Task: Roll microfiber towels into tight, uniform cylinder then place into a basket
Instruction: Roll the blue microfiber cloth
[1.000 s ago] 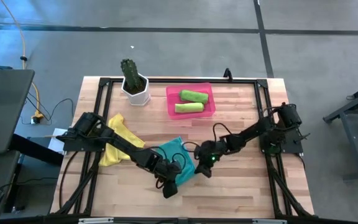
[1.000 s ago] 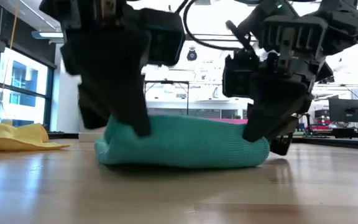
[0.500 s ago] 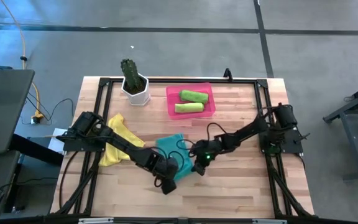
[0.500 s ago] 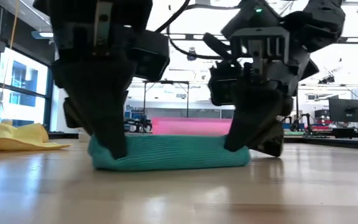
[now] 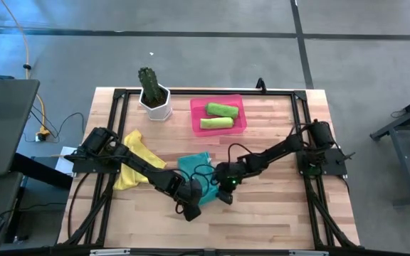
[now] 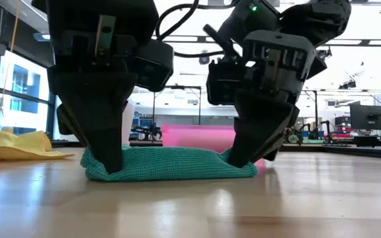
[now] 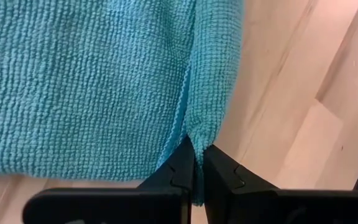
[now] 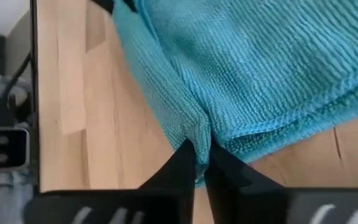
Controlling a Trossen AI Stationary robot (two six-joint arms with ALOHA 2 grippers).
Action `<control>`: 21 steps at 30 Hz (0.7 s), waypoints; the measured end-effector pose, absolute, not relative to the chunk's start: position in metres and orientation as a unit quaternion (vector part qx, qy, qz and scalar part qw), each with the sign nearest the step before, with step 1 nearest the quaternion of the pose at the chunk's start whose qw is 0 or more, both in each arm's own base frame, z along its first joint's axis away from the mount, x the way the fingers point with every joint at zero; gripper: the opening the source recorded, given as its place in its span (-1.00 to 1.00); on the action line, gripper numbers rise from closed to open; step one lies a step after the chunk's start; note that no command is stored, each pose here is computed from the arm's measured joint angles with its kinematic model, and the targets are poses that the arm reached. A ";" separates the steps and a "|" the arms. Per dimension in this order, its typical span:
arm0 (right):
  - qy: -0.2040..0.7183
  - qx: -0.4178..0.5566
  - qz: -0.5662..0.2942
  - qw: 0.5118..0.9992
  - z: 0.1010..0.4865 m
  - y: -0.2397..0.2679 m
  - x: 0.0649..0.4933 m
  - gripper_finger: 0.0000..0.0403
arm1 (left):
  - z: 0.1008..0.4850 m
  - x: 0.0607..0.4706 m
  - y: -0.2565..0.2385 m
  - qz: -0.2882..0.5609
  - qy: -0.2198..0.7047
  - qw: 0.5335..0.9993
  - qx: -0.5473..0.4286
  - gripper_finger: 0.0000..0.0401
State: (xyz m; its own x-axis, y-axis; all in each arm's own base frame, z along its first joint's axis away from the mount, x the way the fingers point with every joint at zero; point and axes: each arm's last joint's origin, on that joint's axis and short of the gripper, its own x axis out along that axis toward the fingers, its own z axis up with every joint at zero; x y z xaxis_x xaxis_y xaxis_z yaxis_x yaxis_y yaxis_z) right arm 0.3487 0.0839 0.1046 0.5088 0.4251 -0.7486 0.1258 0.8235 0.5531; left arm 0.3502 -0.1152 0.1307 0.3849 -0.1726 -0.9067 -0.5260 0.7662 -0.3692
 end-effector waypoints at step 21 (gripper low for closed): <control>0.387 -0.154 0.253 0.873 0.166 0.129 0.335 -0.30 | 0.130 0.350 -0.113 0.109 0.551 0.757 -0.334 -0.96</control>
